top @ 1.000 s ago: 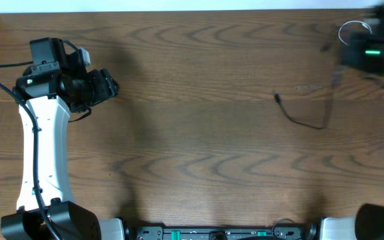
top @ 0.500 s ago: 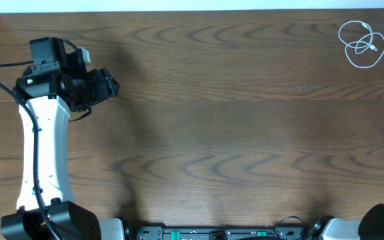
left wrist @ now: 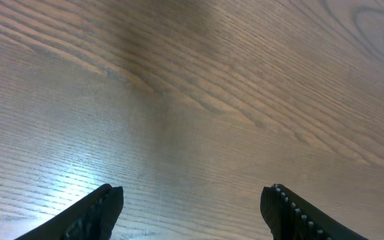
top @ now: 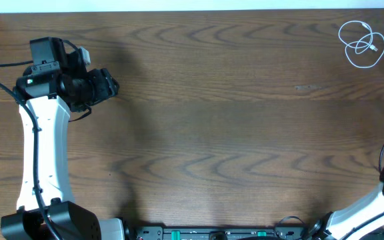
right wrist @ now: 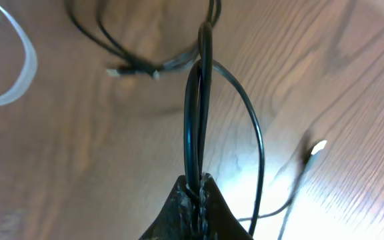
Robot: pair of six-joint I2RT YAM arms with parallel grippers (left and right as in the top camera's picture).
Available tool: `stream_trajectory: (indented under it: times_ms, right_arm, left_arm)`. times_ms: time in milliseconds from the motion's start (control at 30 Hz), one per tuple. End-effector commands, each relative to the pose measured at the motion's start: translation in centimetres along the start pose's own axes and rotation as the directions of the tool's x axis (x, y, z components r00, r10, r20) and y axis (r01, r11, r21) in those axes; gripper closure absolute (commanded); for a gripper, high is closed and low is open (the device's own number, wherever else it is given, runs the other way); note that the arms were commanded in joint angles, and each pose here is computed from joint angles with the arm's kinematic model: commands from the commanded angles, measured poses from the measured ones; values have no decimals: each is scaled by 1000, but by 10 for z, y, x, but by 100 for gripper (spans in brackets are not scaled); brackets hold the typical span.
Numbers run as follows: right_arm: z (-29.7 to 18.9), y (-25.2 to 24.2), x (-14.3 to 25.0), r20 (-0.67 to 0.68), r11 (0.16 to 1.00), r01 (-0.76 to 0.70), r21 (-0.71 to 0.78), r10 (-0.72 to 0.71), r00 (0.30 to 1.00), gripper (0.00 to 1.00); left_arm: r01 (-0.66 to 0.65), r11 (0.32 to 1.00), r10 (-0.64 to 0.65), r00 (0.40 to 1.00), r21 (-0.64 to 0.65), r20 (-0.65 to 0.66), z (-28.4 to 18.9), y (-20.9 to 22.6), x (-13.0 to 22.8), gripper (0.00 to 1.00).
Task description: Untangle cables
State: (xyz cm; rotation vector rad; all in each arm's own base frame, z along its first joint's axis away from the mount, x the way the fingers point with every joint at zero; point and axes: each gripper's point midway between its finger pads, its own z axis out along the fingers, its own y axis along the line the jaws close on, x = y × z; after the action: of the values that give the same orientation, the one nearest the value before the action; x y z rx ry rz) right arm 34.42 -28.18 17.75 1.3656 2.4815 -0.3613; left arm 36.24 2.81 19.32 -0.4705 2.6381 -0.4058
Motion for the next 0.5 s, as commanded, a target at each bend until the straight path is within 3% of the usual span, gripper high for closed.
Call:
stream_trajectory:
  times_ms: [0,133,267,367,467]
  right_arm:
    - [24,10,12,-62,998,27,50,-24,998,96]
    - [49,31,29,-149,995,96,3,-95,984,75]
    - [56,43,37,-174,991,135,-24,-137,975,22]
    - [51,51,38,-169,989,136,-55,-143,975,15]
    - [31,74,40,-153,955,199,-218,-235,960,15]
  left_arm:
    - [-7,1000,7,1000,-14,8,-2,3,-3,29]
    - [-8,1000,8,1000,-13,12,-2,2,-4,29]
    - [-8,1000,9,1000,-12,14,-2,2,-4,29]
    - [-8,1000,9,1000,-12,14,-2,2,-4,29]
    - [-9,1000,9,1000,-12,14,-1,2,-4,29]
